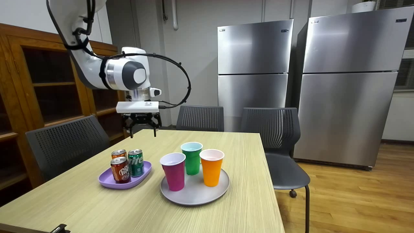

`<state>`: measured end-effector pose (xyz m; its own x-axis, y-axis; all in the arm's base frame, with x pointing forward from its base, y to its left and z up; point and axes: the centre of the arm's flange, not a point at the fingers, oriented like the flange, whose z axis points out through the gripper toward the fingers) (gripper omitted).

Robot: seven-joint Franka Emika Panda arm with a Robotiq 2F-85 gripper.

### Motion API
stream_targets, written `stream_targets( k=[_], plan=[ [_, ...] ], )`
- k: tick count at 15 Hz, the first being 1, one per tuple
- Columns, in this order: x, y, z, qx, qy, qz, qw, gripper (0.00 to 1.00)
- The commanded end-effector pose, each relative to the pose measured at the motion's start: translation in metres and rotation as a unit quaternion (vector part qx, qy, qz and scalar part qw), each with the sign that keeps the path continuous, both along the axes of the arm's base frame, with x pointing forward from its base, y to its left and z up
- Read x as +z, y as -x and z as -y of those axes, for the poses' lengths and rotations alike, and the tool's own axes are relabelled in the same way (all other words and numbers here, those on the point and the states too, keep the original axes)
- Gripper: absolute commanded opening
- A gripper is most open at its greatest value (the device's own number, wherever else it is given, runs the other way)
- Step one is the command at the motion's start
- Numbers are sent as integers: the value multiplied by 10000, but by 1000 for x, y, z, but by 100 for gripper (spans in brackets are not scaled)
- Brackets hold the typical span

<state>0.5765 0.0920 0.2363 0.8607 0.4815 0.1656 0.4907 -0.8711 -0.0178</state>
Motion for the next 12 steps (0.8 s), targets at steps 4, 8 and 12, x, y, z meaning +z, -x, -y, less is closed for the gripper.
stream_targets(
  k=[4, 8, 12],
  plan=[
    [45, 22, 24, -266, 169, -155, 9994, 100],
    [59, 33, 45, -604, 208, -215, 9977, 100],
    [77, 47, 65, -747, 163, -174, 9969, 100]
  ],
)
